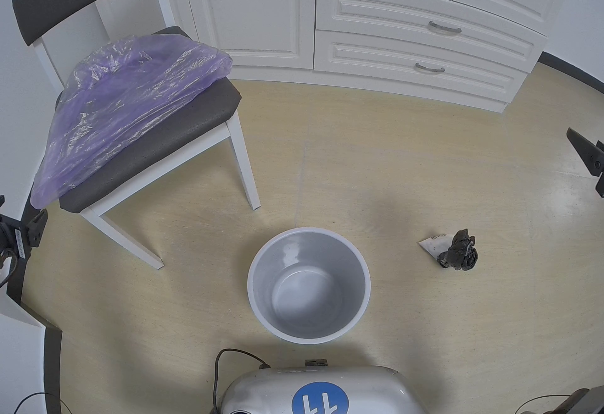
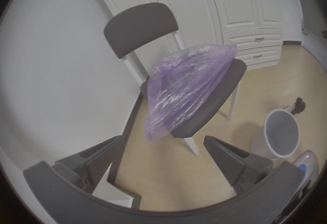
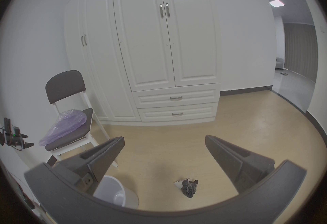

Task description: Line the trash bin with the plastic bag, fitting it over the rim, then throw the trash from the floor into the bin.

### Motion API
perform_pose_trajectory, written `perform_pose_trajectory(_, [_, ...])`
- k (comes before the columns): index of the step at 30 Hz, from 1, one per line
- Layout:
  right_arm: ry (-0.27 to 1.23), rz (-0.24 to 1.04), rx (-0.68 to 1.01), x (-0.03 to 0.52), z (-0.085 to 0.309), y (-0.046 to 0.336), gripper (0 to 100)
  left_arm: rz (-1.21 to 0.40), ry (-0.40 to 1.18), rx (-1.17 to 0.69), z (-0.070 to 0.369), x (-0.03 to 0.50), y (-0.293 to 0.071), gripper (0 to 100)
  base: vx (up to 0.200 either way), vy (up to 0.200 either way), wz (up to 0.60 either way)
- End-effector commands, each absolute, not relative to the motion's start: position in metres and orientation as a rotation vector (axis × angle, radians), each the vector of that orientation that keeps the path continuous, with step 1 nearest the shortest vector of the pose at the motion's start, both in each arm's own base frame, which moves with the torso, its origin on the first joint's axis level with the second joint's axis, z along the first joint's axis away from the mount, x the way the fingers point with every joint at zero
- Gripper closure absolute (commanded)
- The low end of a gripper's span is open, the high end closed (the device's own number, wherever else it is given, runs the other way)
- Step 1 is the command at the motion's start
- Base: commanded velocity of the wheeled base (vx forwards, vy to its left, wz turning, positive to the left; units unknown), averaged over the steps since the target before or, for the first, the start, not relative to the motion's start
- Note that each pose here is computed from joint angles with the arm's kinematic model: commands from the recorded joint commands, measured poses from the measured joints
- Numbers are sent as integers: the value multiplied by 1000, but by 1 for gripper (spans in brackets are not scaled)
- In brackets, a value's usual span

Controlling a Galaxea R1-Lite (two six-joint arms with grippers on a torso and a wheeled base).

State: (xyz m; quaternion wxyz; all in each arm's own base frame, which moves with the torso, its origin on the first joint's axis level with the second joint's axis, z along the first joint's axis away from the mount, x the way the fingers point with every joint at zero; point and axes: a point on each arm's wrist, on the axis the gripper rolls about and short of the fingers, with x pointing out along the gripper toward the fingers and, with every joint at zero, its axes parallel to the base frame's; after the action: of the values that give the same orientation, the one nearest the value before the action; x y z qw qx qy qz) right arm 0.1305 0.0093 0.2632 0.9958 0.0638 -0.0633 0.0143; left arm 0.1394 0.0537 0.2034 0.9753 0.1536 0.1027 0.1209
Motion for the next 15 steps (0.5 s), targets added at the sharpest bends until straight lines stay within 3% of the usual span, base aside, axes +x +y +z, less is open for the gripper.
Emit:
perform_pose_trajectory(1, [-64,95,143,151,255,23,0,188,266,202,177,174,112,0,0,0,0])
perform_pose_trajectory(2, [-64,95,143,151,255,23,0,188,266,202,177,174,112,0,0,0,0])
perform_pose_trajectory(3, [-58,112,149,151,254,26,0,160,234,86,181,182,119,0,0,0,0])
perform_pose_trajectory(5, [-58,112,149,151,254,26,0,160,234,86,181,182,119,0,0,0,0])
perform_pose_trajectory(6, [-55,135,163,151,255,29,0,175,202,-36,188,189,127,0,0,0,0])
perform_pose_trajectory(9, [-48,173,162,150,254,35,0,213,179,-153,191,194,138,0,0,0,0])
perform_pose_trajectory(15, [-15,234,161,153,250,48,0,268,79,-285,210,195,155,0,0,0,0])
